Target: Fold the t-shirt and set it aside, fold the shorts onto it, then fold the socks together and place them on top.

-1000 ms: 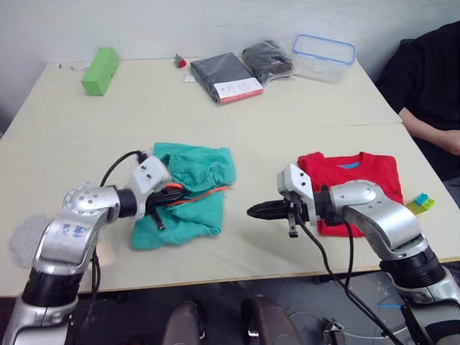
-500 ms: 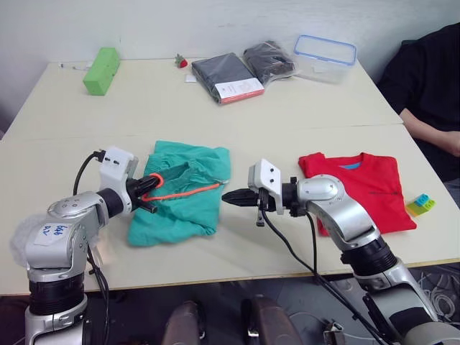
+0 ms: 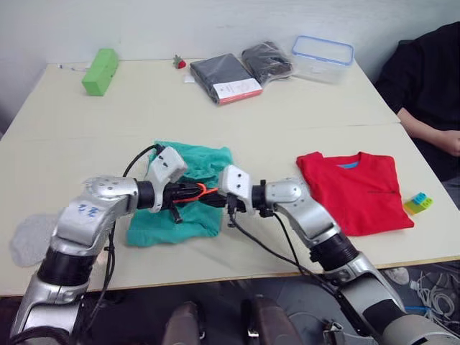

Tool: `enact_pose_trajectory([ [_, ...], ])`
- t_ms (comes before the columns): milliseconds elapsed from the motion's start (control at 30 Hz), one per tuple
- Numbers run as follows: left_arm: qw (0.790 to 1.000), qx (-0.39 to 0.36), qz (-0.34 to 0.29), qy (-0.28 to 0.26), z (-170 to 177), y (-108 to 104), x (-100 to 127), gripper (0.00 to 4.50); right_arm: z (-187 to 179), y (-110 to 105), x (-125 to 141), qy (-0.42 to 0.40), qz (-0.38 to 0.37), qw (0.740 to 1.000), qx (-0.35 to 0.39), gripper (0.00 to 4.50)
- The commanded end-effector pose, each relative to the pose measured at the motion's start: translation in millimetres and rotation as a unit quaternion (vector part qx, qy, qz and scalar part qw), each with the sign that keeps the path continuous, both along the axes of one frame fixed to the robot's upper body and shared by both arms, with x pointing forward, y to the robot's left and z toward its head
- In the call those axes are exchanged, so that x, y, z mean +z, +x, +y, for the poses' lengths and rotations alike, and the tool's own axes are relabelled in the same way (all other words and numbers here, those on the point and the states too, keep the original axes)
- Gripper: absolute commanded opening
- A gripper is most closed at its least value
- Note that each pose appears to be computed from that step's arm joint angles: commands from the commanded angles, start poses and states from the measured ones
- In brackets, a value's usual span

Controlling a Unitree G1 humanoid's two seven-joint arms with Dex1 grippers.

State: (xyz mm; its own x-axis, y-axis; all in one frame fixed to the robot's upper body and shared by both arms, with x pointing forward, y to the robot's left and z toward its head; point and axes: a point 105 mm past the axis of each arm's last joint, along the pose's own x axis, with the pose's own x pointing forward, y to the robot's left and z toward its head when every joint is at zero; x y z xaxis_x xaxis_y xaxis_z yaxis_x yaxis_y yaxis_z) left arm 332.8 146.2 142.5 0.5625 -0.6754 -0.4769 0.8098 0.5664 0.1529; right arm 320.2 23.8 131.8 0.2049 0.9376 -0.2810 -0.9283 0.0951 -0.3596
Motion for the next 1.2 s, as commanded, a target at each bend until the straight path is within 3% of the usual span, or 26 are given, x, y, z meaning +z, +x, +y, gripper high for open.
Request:
enact_pose_trajectory([
  [33,0.997,0.056,-0.054,0.003,32.5,12.7,29.4,0.0,4.6,3.0,5.1,-0.001,-0.025,1.0,-0.002,0.06],
  [200,0.99,0.132,-0.037,-0.01,89.5,-10.4,33.7,0.0,4.1,2.0,1.5,-0.006,-0.02,1.0,-0.003,0.06],
  [467,0.982,0.154,-0.007,-0.11,117.5,-50.4,44.3,0.0,1.6,0.3,-4.2,-0.016,-0.016,1.0,-0.001,0.06],
  [533,0.983,0.132,-0.013,-0.128,112.5,-56.9,55.9,0.0,0.8,-0.4,-3.9,-0.016,-0.016,1.0,0.0,0.06],
  [633,0.986,0.04,-0.021,-0.16,78.9,-67.4,79.0,0.0,0.1,-0.4,-3.6,-0.016,-0.015,1.0,0.001,0.06],
  [733,0.99,-0.059,-0.009,-0.13,37.8,-73.7,75.9,0.0,-0.1,1.5,-5.5,-0.018,-0.013,1.0,-0.003,0.06],
  [833,0.993,-0.093,-0.009,-0.074,15.0,-61.4,61.6,0.0,-0.6,2.0,-9.7,-0.026,-0.013,1.0,-0.007,0.06],
  [967,0.997,-0.066,-0.031,0.008,1.6,-8.5,28.7,0.0,-1.6,0.4,-18.6,-0.046,-0.018,0.999,-0.007,0.06],
  [1100,0.997,-0.001,-0.07,0.013,-2.2,43.6,20.4,0.0,-1.5,-0.9,-23.4,-0.051,-0.015,0.999,-0.009,0.06],
  [1200,0.995,0.05,-0.088,-0.004,3.4,68.6,23.6,0.0,-3.6,-2.2,-30.7,-0.064,-0.012,0.998,-0.011,0.06],
])
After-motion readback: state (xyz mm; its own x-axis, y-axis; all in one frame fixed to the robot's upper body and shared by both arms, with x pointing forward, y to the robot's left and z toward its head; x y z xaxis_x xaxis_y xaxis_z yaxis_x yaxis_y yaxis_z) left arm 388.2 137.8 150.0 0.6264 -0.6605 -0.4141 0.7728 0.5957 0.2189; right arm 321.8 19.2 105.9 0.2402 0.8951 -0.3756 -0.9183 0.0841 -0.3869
